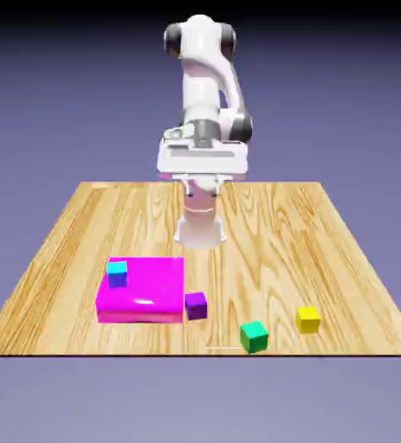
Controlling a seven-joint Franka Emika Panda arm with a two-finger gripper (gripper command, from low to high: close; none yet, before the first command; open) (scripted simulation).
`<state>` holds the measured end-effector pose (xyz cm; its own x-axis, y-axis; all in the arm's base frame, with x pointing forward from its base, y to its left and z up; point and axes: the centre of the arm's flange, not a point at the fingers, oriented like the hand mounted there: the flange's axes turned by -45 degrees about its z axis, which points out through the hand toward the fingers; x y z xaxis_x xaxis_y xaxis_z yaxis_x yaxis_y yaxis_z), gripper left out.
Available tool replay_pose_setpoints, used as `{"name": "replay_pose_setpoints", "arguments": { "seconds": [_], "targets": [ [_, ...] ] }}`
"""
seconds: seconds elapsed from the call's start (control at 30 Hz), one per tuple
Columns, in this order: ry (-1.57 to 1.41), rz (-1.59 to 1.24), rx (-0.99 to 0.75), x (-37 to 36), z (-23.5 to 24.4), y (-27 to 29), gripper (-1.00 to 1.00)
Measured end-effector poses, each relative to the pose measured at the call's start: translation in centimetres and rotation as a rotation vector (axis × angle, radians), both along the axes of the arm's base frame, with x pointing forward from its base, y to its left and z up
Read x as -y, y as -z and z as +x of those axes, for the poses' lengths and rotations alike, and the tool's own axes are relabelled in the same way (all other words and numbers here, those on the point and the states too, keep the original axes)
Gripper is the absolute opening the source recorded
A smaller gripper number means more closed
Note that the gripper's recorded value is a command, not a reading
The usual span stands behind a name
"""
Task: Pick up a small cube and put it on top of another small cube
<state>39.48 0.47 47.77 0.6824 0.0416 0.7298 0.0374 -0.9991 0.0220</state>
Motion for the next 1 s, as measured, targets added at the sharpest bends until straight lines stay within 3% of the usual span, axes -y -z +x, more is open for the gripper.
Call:
{"name": "replay_pose_setpoints", "arguments": {
  "seconds": [0.47, 1.0],
  "targets": [
    [-0.894, -0.757, -0.572, -10.9, 6.6, 11.7, 0.00],
    [-2.053, -1.225, -1.019, -20.3, 7.3, 24.7, 0.00]
  ]
}}
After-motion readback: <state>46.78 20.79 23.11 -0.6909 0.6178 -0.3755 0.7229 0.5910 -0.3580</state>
